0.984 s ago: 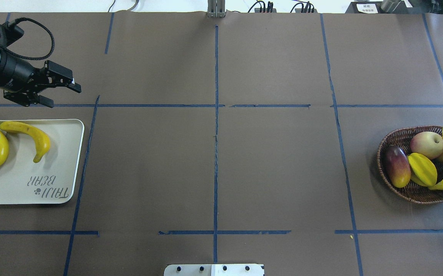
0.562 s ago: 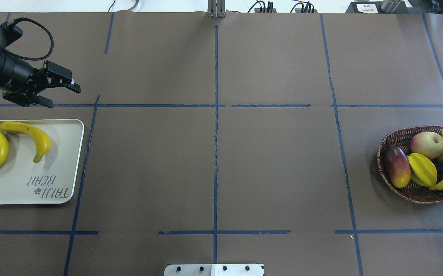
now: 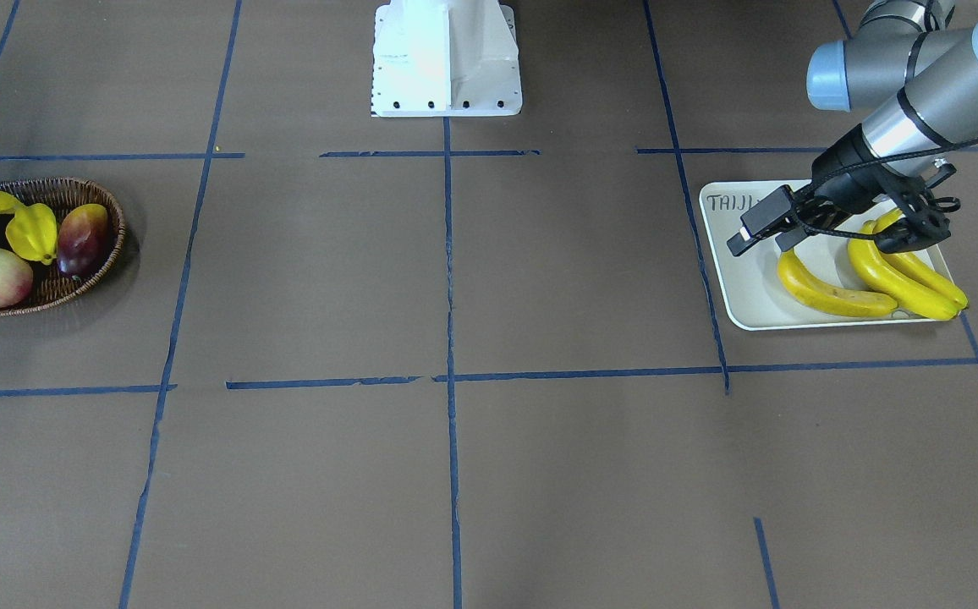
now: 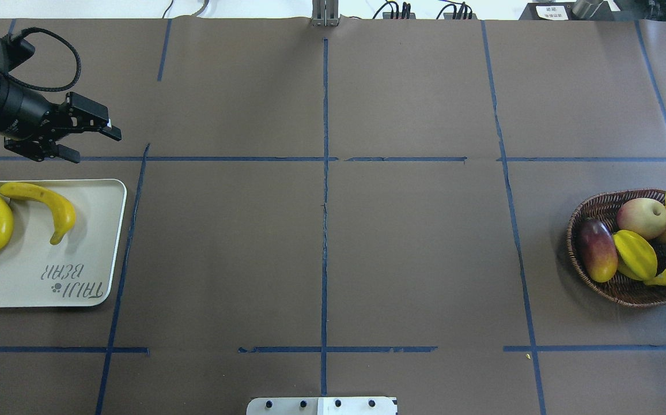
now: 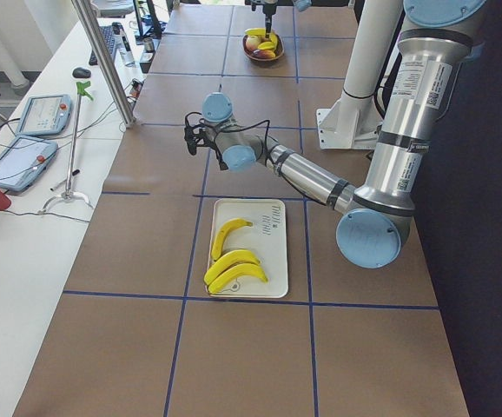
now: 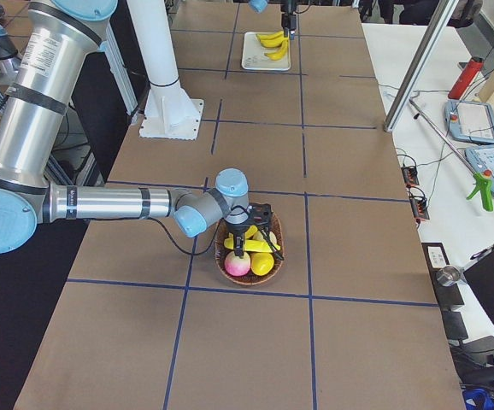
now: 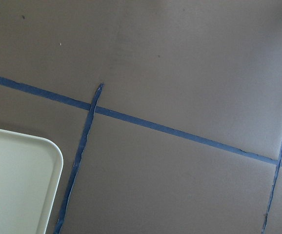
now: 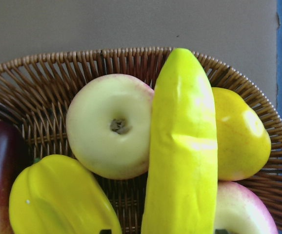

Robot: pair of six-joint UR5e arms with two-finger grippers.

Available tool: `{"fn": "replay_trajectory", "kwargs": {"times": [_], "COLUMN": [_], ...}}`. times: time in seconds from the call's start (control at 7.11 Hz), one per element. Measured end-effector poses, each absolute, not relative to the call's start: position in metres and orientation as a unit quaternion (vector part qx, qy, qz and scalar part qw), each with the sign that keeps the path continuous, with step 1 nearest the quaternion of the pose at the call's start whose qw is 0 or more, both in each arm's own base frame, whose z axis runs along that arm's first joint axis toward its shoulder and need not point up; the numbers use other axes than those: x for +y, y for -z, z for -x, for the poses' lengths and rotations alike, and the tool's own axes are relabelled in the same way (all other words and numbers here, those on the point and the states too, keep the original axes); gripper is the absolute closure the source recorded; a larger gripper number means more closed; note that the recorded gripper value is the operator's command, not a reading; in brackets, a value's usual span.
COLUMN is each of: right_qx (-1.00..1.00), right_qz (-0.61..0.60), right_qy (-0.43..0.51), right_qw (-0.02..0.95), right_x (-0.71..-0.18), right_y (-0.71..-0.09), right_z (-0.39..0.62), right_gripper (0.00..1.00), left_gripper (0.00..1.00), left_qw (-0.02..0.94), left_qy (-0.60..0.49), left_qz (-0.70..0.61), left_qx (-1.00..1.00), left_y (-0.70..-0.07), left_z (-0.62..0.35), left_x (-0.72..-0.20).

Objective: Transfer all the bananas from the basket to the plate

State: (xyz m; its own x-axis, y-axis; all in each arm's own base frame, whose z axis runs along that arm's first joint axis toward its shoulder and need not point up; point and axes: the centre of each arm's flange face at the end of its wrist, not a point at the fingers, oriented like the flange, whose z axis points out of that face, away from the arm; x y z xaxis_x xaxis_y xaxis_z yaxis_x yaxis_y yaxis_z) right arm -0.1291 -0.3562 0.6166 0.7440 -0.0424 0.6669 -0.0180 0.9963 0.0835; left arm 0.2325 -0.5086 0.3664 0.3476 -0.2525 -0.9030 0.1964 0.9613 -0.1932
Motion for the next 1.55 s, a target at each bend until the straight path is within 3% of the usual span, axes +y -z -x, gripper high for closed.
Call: {"fn": "replay_trajectory", "kwargs": {"times": [0.14, 0.28, 0.7, 1.55], "right_qx": [-0.360, -0.362, -0.393, -0.526], "right_qz": [-0.042, -0.042, -0.049, -0.119], "right_qy": [0.009, 0.010, 0.001, 0.060], "right_qw": [0.932, 0.931, 0.918, 0.840], "right_x": [-0.356, -0.355, -0.358, -0.453], "right_y": [-0.615, -0.613, -0.591, -0.433], "right_z": [0.130, 0.129, 0.111, 0.162], "right_gripper": [0.98, 1.00, 1.00, 0.98], "left_gripper": [0.00, 0.00, 0.00, 0.00], "left_qw": [0.820, 0.821, 0.821, 0.808], "left_qy": [0.137, 0.137, 0.138, 0.133], "left_qz": [0.025, 0.025, 0.026, 0.028], "left_qx": [0.554, 0.554, 0.554, 0.574], "left_y": [-0.366, -0.366, -0.367, -0.326], "left_z": [-0.233, -0.233, -0.233, -0.249], "left_x": [-0.509, -0.509, -0.509, -0.517]}}
